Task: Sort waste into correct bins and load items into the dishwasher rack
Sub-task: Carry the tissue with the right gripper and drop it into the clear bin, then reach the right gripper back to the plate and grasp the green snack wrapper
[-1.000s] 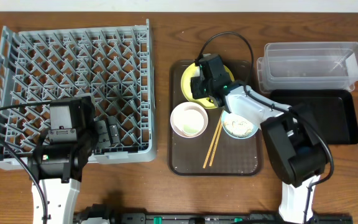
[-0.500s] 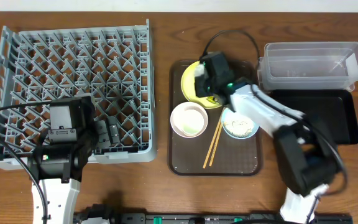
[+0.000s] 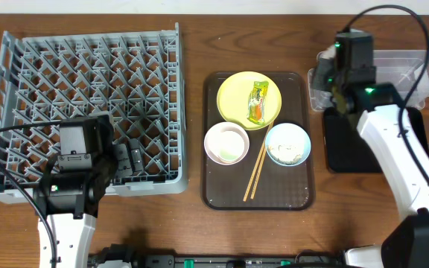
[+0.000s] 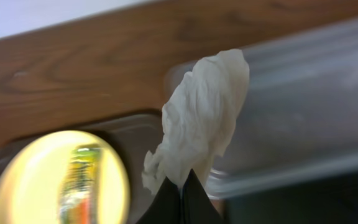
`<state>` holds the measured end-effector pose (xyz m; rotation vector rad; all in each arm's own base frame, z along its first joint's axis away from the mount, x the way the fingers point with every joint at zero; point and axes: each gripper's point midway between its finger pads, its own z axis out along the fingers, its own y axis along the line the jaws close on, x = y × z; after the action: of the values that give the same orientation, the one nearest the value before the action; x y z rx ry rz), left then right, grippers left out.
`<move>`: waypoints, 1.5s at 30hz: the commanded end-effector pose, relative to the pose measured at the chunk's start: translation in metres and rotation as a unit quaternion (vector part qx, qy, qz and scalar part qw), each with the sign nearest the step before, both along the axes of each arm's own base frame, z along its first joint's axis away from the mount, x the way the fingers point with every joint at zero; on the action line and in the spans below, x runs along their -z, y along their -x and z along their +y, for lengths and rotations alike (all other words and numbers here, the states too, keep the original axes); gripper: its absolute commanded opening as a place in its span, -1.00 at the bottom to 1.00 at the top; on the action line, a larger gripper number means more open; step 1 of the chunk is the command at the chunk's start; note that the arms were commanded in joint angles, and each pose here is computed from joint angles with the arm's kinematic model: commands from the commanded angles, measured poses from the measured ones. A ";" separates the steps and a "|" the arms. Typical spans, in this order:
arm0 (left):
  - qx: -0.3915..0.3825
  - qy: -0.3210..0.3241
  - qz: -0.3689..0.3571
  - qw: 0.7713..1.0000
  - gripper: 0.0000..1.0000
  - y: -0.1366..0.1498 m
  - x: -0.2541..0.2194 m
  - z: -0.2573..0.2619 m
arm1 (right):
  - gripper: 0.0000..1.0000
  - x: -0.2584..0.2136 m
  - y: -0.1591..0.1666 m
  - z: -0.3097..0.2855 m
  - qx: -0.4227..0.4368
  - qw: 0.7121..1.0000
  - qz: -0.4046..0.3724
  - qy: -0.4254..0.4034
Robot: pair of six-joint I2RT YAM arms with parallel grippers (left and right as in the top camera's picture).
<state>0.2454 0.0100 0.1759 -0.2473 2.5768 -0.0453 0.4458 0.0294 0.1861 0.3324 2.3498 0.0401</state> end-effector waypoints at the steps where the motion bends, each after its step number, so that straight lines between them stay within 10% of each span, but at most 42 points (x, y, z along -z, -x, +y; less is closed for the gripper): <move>1: -0.002 0.001 -0.011 1.000 0.86 -0.003 -0.008 0.000 | -0.77 0.017 0.004 -0.033 0.047 0.999 0.026 0.000; 4: -0.002 0.001 -0.012 1.000 0.86 -0.004 -0.008 0.000 | 0.37 0.018 0.001 -0.036 0.044 0.999 0.024 -0.020; 7: -0.002 0.001 -0.012 1.000 0.87 -0.004 -0.008 0.000 | 0.59 0.008 -0.006 -0.035 0.039 0.999 0.001 -0.029; 30: -0.002 0.001 -0.011 1.000 0.87 -0.003 -0.008 0.000 | 0.66 0.006 0.002 0.078 -0.148 0.988 -0.001 -0.054; 45: -0.002 0.001 -0.011 1.000 0.86 -0.003 -0.008 0.000 | 0.77 0.127 0.010 0.145 -0.129 0.983 0.115 -0.056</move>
<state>0.2454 0.0100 0.1759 -0.2473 2.5768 -0.0453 0.4381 0.1669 0.0771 0.0324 2.5878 0.2783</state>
